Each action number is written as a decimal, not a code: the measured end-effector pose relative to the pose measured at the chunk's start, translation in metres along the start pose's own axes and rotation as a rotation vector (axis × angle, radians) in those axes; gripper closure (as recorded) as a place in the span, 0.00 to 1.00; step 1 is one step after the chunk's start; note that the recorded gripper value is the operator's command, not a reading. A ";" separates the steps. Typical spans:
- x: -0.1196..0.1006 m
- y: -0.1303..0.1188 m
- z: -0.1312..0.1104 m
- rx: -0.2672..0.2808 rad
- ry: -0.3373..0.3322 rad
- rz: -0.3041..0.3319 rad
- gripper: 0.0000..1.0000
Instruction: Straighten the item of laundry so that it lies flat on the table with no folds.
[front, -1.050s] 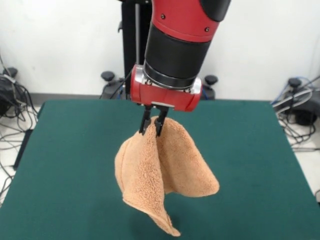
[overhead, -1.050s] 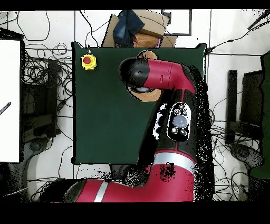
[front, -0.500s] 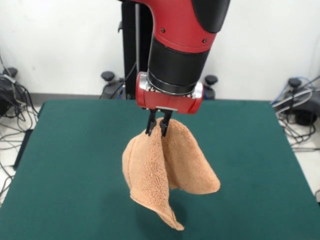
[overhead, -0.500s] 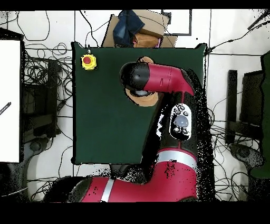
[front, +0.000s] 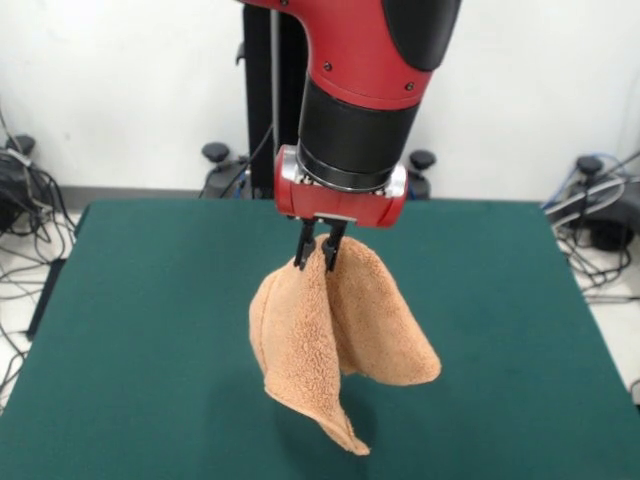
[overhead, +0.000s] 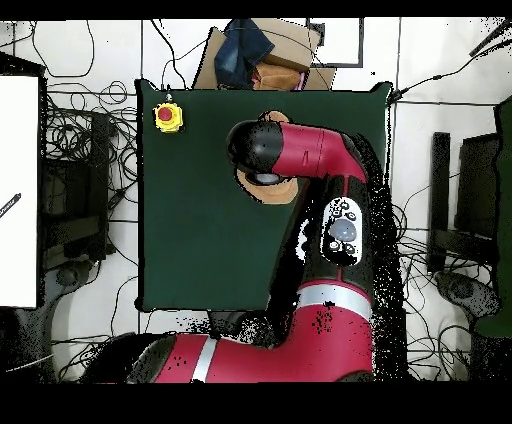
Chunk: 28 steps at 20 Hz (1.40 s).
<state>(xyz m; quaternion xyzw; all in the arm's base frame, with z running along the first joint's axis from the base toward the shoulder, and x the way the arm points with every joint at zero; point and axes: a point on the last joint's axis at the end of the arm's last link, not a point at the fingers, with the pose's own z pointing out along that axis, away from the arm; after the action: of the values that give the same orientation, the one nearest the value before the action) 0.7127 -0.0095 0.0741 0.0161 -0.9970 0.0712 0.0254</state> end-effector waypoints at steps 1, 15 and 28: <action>0.000 0.000 0.000 0.000 0.000 0.000 1.00; -0.002 -0.001 -0.012 0.000 -0.015 0.002 1.00; -0.002 -0.002 -0.019 0.000 -0.021 0.003 1.00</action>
<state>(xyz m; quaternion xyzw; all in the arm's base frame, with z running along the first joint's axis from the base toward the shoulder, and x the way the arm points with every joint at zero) 0.7154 -0.0084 0.0929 0.0153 -0.9972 0.0713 0.0151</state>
